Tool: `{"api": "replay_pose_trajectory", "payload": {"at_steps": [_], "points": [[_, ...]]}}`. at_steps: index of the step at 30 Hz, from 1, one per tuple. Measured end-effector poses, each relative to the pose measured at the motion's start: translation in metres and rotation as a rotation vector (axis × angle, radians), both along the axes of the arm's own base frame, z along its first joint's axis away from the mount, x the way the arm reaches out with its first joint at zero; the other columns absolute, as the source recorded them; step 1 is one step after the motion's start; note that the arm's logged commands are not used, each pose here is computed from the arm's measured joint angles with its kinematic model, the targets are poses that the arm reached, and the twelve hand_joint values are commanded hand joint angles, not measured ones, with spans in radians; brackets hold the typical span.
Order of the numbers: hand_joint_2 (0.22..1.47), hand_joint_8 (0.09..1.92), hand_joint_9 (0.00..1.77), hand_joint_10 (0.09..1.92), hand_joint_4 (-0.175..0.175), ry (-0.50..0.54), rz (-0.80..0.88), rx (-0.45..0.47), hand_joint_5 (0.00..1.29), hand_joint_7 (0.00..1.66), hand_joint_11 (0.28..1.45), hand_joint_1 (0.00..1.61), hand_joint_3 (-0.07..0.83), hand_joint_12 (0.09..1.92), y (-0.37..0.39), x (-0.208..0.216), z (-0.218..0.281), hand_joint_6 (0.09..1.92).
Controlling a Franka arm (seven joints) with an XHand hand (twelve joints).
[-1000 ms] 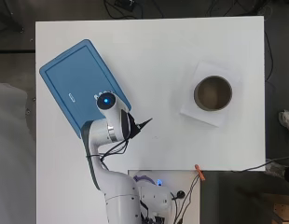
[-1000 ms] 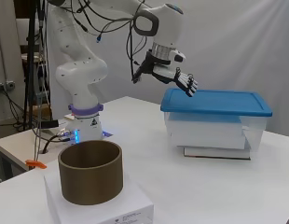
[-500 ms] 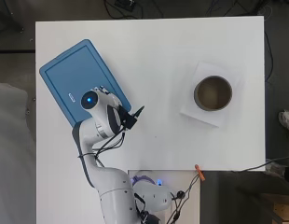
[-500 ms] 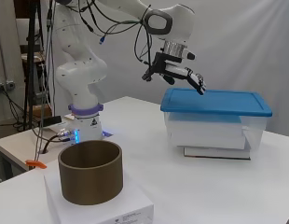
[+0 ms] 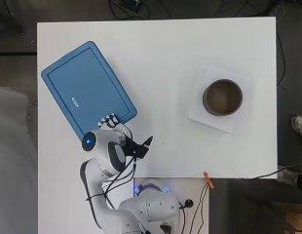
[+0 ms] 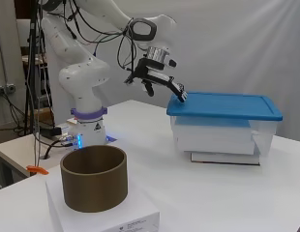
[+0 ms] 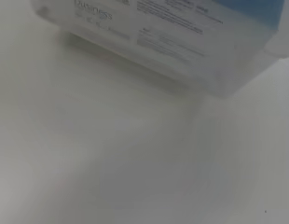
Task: Teleoperate dual arm-hand system to remove items from a box
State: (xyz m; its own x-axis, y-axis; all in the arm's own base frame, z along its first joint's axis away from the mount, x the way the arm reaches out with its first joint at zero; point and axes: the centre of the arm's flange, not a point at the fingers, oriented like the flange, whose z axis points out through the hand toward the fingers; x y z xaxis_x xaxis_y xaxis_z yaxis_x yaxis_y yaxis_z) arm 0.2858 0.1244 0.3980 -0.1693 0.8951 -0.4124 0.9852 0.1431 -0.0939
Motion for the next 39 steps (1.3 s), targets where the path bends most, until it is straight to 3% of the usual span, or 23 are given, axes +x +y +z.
{"api": "replay_pose_trajectory", "payload": {"at_steps": [5,10,20,21,22,23,24,25,27,29,32,33,34,36,39], "points": [[0.77,0.09,0.19,0.09,-0.047,-0.04,0.073,-0.08,0.0,0.01,0.38,0.3,-0.001,0.09,0.021,-0.001,-0.014,0.09],[0.81,0.09,0.15,0.09,-0.052,-0.29,0.107,-0.26,0.0,0.0,0.37,0.32,0.012,0.09,0.05,-0.015,-0.039,0.09],[0.89,0.09,0.13,0.09,-0.012,-0.467,-0.048,-0.279,0.03,0.03,0.37,0.39,0.011,0.09,0.073,0.017,-0.01,0.09],[1.04,0.09,0.42,0.09,0.057,-0.479,-0.06,-0.284,0.27,0.34,0.49,0.56,0.006,0.09,0.072,0.019,-0.011,0.52],[1.13,0.62,0.63,0.6,0.111,-0.479,-0.071,-0.285,0.46,0.54,0.61,0.7,0.012,0.37,0.071,0.02,-0.012,0.93],[1.2,1.18,0.7,1.16,0.143,-0.463,-0.078,-0.281,0.57,0.58,0.63,0.78,0.014,0.83,0.07,0.022,-0.013,1.21],[1.25,1.44,0.69,1.4,0.105,-0.43,-0.078,-0.265,0.64,0.6,0.59,0.9,0.01,1.07,0.068,0.024,-0.014,1.32],[1.27,1.54,0.67,1.47,0.07,-0.387,-0.071,-0.239,0.67,0.61,0.56,0.99,0.005,1.15,0.065,0.027,-0.012,1.36],[1.3,1.67,0.63,1.61,0.015,-0.301,-0.046,-0.205,0.69,0.59,0.54,1.07,0.004,1.17,0.058,0.032,-0.007,1.39],[1.32,1.73,0.62,1.68,-0.015,-0.246,-0.01,-0.195,0.68,0.59,0.54,1.09,0.002,1.17,0.057,0.034,-0.002,1.39],[1.34,1.76,0.67,1.81,0.006,-0.253,-0.021,-0.177,0.62,0.58,0.56,1.06,0.007,1.32,0.065,0.034,0.013,1.5],[1.34,1.71,0.69,1.76,0.014,-0.266,-0.025,-0.171,0.61,0.61,0.55,1.06,0.002,1.34,0.07,0.035,0.024,1.52],[1.31,1.61,0.72,1.65,-0.053,-0.28,-0.015,-0.161,0.59,0.64,0.55,1.16,-0.001,1.29,0.075,0.036,0.036,1.52],[1.3,1.52,0.8,1.51,-0.04,-0.328,0.037,-0.129,0.59,0.73,0.56,1.14,0.002,1.22,0.084,0.037,0.062,1.52],[1.31,1.64,0.83,1.71,-0.073,-0.447,0.165,-0.029,0.57,0.72,0.6,1.12,0.004,1.37,0.08,0.037,0.1,1.48]]}}
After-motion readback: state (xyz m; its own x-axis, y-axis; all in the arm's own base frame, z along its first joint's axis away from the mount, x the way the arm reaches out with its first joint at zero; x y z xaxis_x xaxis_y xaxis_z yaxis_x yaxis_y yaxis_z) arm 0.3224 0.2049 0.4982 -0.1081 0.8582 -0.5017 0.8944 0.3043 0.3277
